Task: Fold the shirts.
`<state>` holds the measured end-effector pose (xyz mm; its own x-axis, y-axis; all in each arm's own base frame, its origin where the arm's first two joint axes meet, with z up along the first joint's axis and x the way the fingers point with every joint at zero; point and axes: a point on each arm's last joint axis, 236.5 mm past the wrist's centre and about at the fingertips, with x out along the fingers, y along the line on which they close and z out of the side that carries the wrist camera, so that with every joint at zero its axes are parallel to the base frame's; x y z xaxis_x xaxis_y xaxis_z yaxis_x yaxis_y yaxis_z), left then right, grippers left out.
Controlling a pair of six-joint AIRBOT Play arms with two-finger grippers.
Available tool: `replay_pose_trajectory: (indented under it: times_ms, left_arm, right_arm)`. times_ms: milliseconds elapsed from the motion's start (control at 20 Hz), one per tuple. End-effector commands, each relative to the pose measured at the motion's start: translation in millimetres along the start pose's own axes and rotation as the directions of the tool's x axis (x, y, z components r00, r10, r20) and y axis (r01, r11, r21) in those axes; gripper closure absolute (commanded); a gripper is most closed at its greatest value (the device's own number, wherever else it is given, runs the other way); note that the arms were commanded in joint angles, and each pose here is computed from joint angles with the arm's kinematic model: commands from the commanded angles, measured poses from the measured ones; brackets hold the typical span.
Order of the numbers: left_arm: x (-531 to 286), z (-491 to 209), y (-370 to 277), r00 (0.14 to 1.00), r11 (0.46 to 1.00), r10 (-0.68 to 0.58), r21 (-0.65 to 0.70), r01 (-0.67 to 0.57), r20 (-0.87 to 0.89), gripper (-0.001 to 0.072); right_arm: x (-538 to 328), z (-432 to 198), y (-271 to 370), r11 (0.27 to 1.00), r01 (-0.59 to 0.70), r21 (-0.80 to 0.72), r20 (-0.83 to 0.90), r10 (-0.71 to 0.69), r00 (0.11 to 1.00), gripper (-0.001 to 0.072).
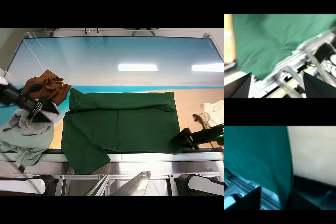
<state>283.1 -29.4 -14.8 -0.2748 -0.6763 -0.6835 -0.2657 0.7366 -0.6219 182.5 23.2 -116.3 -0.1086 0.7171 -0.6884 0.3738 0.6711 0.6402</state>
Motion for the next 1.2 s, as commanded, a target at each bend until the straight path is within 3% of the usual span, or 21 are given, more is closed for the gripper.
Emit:
replay_pose_trajectory:
  times_ms: [0, 50, 100, 450, 850, 950, 1000, 1050, 1100, 1150]
  left_arm:
    - [20.3, -48.1, 30.7, 0.997, 0.993, 0.06, -0.102, -0.055, 0.049, 0.0008]
    - [32.1, -59.4, 32.5, 0.997, 0.991, 0.06, -0.12, -0.053, 0.051, 0.0008]
    - [47.6, -71.0, 34.6, 0.997, 0.988, 0.062, -0.141, -0.055, 0.048, 0.0008]
    - [125.9, -116.6, 49.3, 0.99, 0.977, 0.139, -0.164, -0.137, -0.003, 0.0008]
    - [168.1, -71.1, 50.9, 0.992, 0.982, 0.124, -0.15, -0.117, 0.035, 0.0007]
    - [176.3, -67.9, 40.6, 0.995, 0.989, 0.104, -0.107, -0.105, -0.015, 0.0189]
    - [179.2, -63.9, 32.8, 0.995, 0.992, 0.092, -0.079, -0.094, -0.028, 0.0339]
    - [181.3, -61.5, 26.1, 0.995, 0.995, 0.089, -0.048, -0.091, -0.04, 0.0572]
    - [181.8, -60.3, 20.0, 0.994, 0.995, 0.095, -0.003, -0.095, -0.056, 0.07]
    - [180.2, -61.0, 16.7, 0.991, 0.994, 0.109, 0.026, -0.108, -0.072, 0.0699]
  right_arm:
    - [14.7, 29.9, -2.0, 0.995, 0.083, -0.05, 0.092, -0.078, 0.993, 0.0604]
    - [15.9, 36.0, 2.4, 0.995, 0.077, -0.058, 0.113, -0.07, 0.991, 0.0673]
    - [16.4, 42.7, 6.0, 0.996, 0.069, -0.055, 0.139, -0.061, 0.988, 0.069]
    - [12.7, 62.8, 33.0, 0.998, -0.044, -0.043, 0.224, 0.053, 0.973, 0.0691]
    - [10.6, 66.0, 49.2, 0.991, -0.104, -0.083, 0.238, 0.121, 0.964, 0.0691]
    - [10.6, 66.0, 49.2, 0.991, -0.105, -0.083, 0.238, 0.121, 0.964, 0.0691]
    - [10.6, 66.0, 49.2, 0.991, -0.105, -0.082, 0.238, 0.122, 0.964, 0.0691]
    - [10.5, 65.8, 49.2, 0.991, -0.105, -0.082, 0.237, 0.122, 0.964, 0.0691]
    - [10.5, 64.6, 49.3, 0.991, -0.107, -0.083, 0.232, 0.123, 0.965, 0.0691]
    - [10.7, 62.3, 49.9, 0.99, -0.111, -0.084, 0.223, 0.127, 0.966, 0.0691]
